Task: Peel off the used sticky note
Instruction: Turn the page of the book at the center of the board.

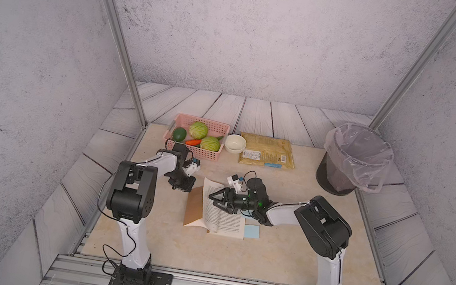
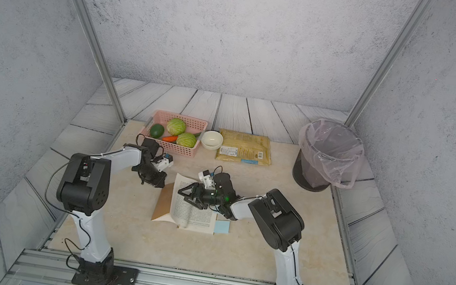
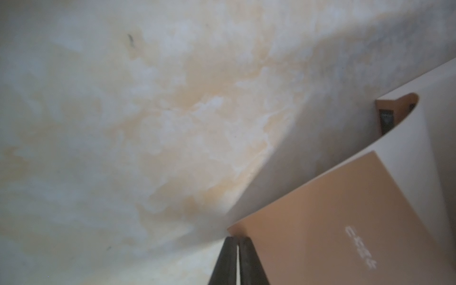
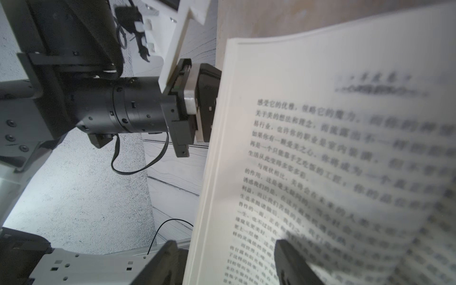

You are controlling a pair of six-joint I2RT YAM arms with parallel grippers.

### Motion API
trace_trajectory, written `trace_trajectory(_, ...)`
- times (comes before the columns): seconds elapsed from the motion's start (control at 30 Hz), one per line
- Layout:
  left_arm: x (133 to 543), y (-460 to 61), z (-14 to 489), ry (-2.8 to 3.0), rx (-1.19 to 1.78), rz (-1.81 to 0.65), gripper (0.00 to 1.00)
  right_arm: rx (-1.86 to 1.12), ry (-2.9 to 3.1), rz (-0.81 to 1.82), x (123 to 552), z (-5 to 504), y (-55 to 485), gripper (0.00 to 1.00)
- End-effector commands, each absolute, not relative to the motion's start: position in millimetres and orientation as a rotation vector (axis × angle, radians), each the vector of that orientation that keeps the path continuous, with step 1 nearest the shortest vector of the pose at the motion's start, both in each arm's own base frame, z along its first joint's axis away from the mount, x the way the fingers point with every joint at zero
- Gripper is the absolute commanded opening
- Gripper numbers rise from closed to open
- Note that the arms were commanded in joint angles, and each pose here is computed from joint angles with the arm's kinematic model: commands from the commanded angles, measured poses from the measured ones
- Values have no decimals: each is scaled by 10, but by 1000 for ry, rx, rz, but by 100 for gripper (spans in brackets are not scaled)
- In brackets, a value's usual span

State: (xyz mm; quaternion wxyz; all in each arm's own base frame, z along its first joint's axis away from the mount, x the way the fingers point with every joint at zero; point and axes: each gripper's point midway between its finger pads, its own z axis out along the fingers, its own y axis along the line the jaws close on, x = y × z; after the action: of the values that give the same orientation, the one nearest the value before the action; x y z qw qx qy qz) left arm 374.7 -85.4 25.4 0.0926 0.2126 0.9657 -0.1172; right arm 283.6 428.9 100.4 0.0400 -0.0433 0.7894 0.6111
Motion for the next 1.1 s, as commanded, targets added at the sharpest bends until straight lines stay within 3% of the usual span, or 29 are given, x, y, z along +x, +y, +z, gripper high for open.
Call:
trace_trajectory(0.0, 3781, -790, 394, 2859, 653, -300, 12, -147, 2400, 1898, 2795, 1067, 4298, 67)
trace_trajectory(0.33, 3860, -777, 931, 2778, 658, -276, 28, -150, 2422, 1875, 2789, 1040, 4289, 67)
trace_trajectory(0.73, 3673, -1042, 1522, 2686, 703, -469, 32, -148, 2429, 1868, 2798, 1043, 4293, 67)
trace_trajectory(1.07, 3331, -1310, 1072, 2726, 834, -574, 29, -152, 2419, 1871, 2805, 1087, 4299, 67)
